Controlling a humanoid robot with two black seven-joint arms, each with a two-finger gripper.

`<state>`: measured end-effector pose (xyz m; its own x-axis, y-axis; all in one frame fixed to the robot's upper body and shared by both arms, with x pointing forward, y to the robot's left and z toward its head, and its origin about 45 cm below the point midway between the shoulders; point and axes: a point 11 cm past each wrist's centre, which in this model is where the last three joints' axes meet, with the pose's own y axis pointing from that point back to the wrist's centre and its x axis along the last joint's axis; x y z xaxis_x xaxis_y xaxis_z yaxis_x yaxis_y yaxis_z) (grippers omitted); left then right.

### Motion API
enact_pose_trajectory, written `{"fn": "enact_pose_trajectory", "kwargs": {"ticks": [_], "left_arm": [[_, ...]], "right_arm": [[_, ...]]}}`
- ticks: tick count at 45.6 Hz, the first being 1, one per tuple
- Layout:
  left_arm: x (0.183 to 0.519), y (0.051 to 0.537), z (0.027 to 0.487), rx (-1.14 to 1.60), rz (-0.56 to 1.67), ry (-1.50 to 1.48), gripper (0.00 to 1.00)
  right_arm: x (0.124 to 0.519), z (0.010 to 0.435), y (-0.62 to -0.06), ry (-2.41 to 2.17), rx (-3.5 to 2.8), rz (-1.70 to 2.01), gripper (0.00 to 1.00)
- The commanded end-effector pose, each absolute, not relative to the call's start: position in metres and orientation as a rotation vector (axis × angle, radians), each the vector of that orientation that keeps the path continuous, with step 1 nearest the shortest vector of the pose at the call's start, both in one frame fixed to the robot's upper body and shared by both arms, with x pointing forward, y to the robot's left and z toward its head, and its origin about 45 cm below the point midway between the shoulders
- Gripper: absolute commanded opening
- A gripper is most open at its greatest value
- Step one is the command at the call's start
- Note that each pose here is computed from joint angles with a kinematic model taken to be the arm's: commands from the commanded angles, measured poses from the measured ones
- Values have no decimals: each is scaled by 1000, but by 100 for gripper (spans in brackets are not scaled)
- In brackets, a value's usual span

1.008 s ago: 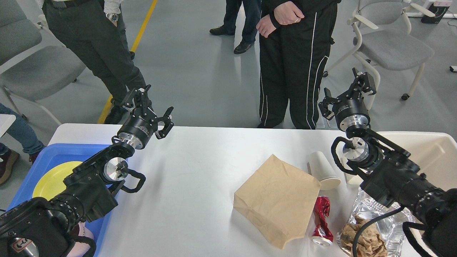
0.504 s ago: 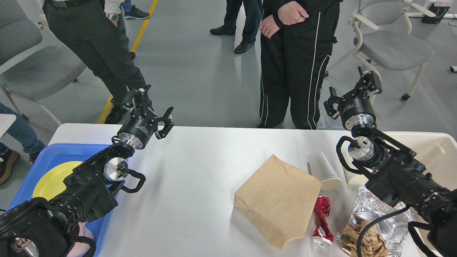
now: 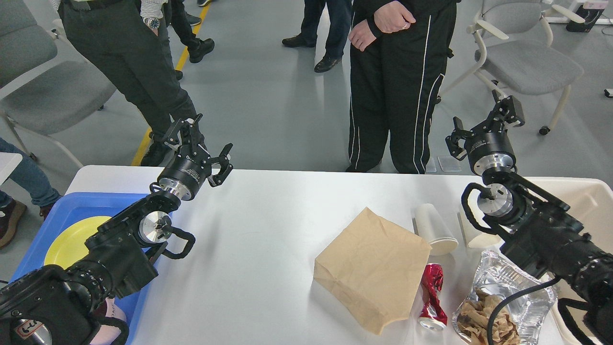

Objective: Tidy desktop
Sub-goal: 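Raise the right gripper away from the paper bag and snacks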

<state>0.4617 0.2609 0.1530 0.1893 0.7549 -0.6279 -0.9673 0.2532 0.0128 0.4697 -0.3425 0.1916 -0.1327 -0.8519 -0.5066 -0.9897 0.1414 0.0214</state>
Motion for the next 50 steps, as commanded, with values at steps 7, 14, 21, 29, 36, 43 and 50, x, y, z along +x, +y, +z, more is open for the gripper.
{"fn": "enact_pose_trajectory", "kwargs": {"ticks": [7,14,21,29,36,43,50], "left_arm": [[462,261,153,-434,1265,585,96],[462,261,153,-436,1266,586,96],[462,261,154,-436,1265,585,96],[462,261,153,-434,1265,585,96],[462,261,153,-436,1266,586,96],[462,261,153,-436,1266,586,96],[462,261,153,-435,1265,584,96]], "right_arm": [[478,210,-342,2024,-1784,452,100],[475,215,-363,2074,-1828,385,100],[481,234,-352,1958,-2040,313,100],[488,249,-325,1910,-2640,-69,100],[493,259,-316,1816,-3077,-380,100],[490,252,-281,1529,-3602,-647,100],[477,251,-263,1217,-3979,-872,100]]}}
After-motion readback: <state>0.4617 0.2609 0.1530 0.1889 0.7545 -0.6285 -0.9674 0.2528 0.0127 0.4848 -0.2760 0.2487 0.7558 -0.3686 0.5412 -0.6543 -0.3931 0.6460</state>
